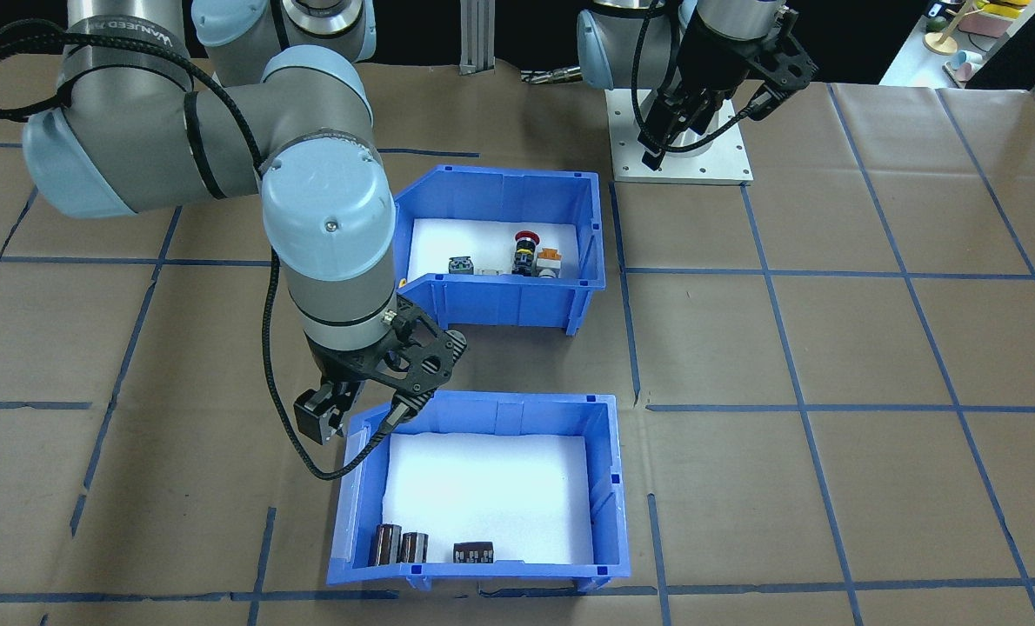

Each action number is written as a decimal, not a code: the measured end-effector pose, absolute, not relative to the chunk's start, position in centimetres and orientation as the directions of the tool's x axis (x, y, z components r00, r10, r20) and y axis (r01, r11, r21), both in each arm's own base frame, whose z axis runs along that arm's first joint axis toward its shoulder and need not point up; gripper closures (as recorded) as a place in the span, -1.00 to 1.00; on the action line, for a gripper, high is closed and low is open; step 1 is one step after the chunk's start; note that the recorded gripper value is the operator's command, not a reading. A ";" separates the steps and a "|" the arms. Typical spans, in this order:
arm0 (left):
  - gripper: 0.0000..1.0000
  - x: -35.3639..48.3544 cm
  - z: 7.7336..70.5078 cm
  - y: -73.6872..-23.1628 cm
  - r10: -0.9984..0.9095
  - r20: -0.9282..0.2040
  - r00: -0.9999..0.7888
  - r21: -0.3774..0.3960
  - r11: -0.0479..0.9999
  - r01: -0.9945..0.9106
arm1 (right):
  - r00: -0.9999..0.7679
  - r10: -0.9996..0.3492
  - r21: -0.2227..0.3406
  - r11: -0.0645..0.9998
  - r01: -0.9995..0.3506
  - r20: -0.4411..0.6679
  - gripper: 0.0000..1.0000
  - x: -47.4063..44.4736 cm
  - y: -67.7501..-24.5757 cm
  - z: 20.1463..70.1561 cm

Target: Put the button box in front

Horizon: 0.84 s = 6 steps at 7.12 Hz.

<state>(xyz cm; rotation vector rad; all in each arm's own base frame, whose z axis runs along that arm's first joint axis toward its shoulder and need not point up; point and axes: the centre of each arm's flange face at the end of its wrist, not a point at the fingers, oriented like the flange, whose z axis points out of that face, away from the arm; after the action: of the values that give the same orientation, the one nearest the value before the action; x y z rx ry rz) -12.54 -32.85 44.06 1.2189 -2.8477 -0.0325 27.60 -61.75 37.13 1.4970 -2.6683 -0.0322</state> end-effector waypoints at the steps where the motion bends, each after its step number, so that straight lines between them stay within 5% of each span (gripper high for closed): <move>1: -0.98 -12.6 44.0 -32.1 -0.778 0.032 -0.628 0.035 0.629 -0.777 | -0.530 -0.845 0.059 0.534 -0.844 0.063 -1.00 26.8 -61.8 37.4; 6: -0.98 -15.1 41.8 -29.1 -0.976 -0.019 -0.219 0.066 0.217 -0.974 | -0.515 -0.855 0.057 0.518 -0.854 0.057 -1.00 27.9 -61.1 37.5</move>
<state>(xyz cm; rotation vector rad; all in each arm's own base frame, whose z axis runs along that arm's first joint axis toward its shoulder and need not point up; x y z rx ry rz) -15.13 -29.14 41.82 1.9469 -2.4302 -0.0983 27.92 -61.06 37.54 1.5056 -2.6683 -0.0341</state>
